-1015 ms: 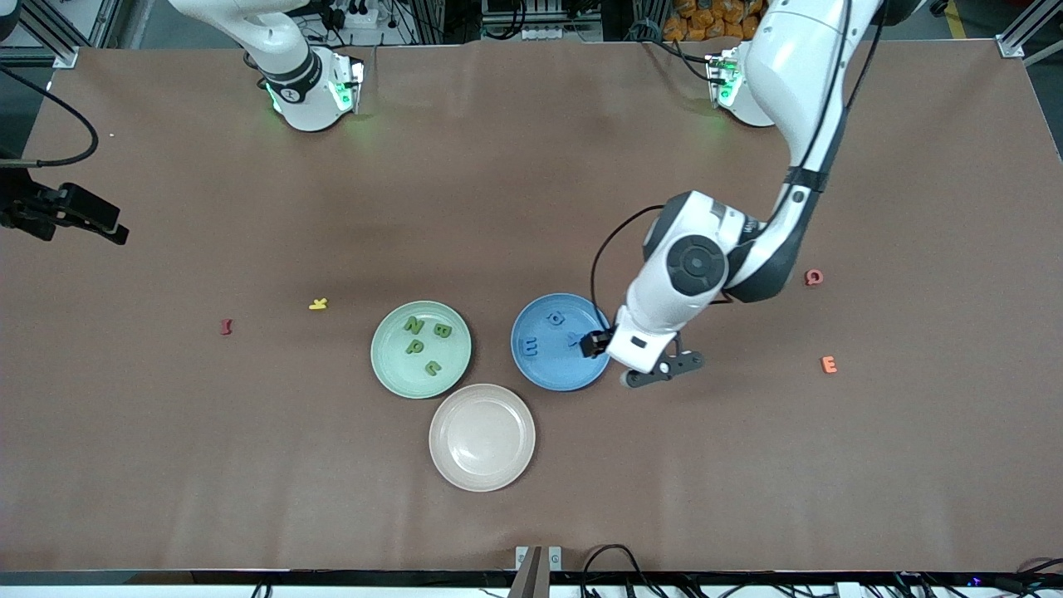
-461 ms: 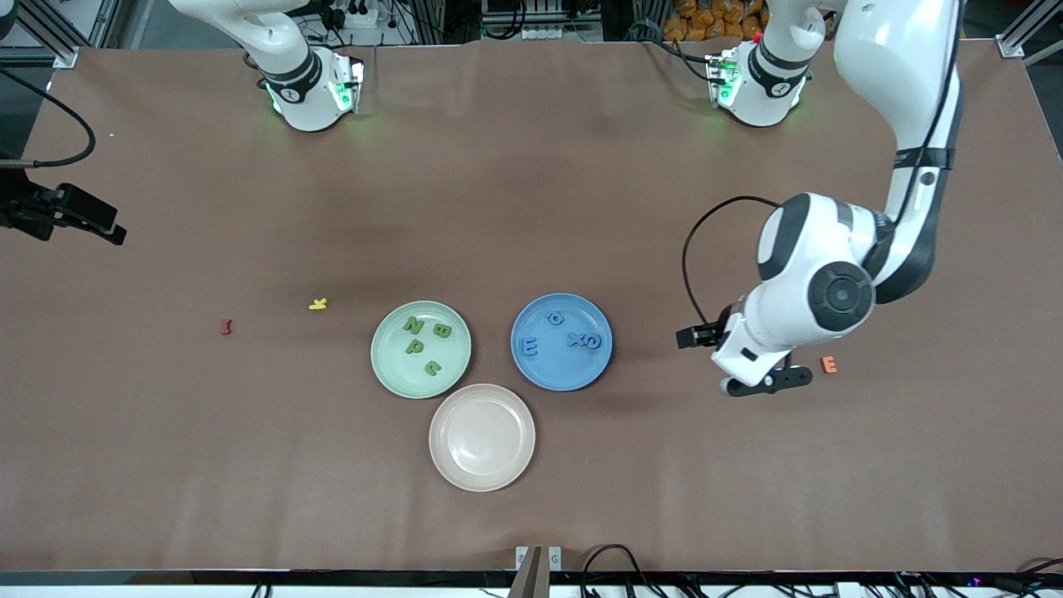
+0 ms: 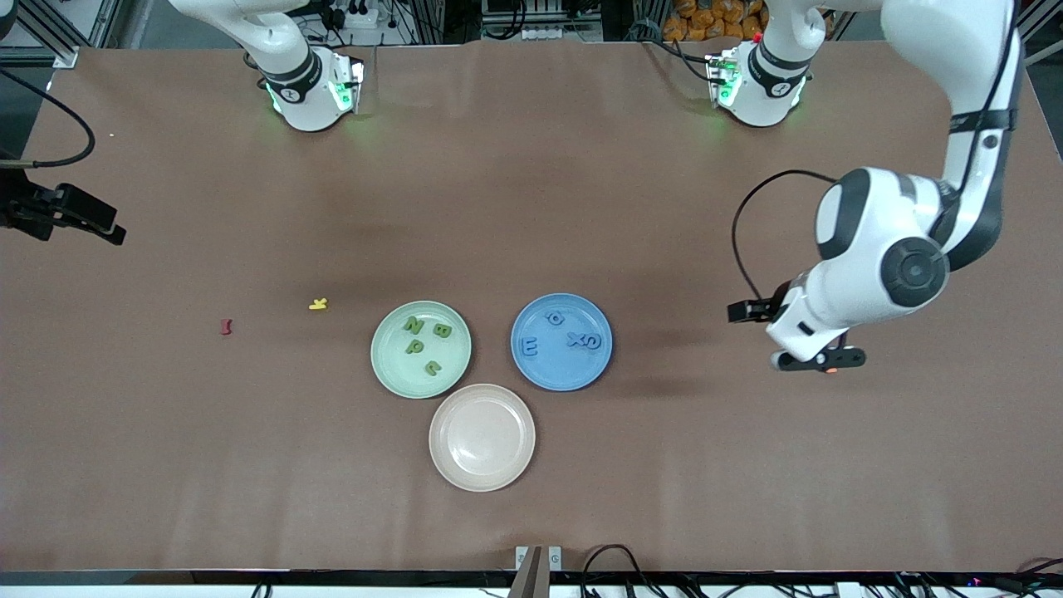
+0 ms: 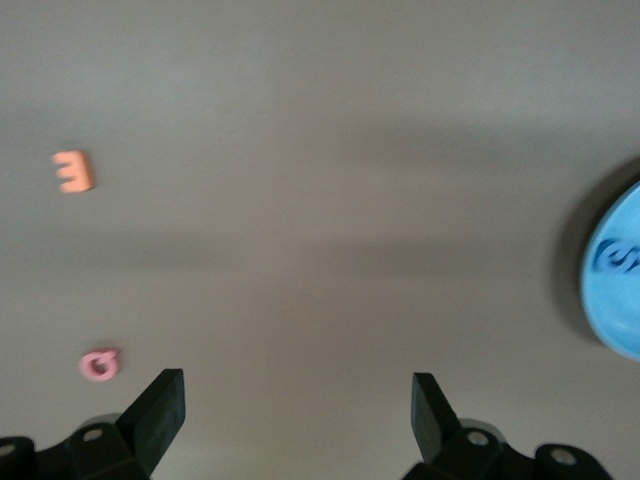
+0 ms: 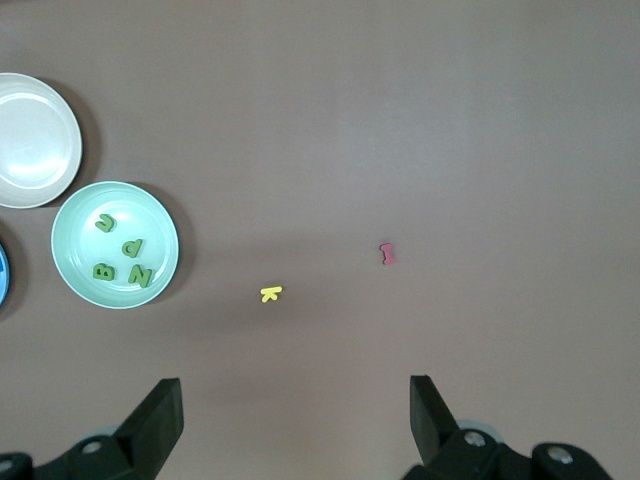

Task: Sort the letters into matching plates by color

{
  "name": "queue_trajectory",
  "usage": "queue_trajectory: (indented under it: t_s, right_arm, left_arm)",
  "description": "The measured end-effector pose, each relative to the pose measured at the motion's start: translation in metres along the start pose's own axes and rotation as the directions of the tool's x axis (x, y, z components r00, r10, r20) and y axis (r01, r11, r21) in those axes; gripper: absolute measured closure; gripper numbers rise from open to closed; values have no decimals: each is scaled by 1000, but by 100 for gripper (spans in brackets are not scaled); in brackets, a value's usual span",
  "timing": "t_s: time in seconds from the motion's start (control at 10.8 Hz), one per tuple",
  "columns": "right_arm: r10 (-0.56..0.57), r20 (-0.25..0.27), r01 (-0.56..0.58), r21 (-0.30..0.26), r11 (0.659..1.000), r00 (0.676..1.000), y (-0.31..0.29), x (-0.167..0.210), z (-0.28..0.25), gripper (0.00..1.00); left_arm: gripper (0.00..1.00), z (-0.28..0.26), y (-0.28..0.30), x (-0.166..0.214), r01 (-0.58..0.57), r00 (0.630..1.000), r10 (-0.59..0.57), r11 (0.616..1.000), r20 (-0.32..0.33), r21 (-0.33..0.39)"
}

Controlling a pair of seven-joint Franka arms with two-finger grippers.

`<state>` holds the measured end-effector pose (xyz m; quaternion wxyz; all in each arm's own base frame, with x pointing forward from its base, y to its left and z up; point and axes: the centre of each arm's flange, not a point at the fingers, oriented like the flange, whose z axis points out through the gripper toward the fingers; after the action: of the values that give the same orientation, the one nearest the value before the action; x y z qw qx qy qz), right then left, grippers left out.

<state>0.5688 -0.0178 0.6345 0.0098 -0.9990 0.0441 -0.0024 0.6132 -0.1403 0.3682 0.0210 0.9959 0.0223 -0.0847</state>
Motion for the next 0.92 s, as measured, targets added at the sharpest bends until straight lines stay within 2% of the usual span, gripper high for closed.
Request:
queue_trajectory:
  t_s: [0.18, 0.37, 0.65, 0.92]
  right_arm:
    - [0, 1, 0, 0, 1000, 1000, 0, 0, 0, 0]
    - [-2, 0, 2, 0, 1000, 1000, -1, 0, 0, 0]
    - [-4, 1, 4, 0, 1000, 1000, -2, 1, 1, 0]
    - [-5, 0, 5, 1, 1000, 1000, -3, 1, 1, 0]
  left_arm:
    - [0, -16, -40, -24, -8, 1000, 8, 1000, -11, 7]
    - [0, -53, -77, -49, -22, 998, 22, 1000, -67, 2]
    - [0, -110, -95, -70, -25, 986, 24, 1000, -163, 1]
    - [0, -188, -95, -81, -34, 967, 47, 998, -251, 56]
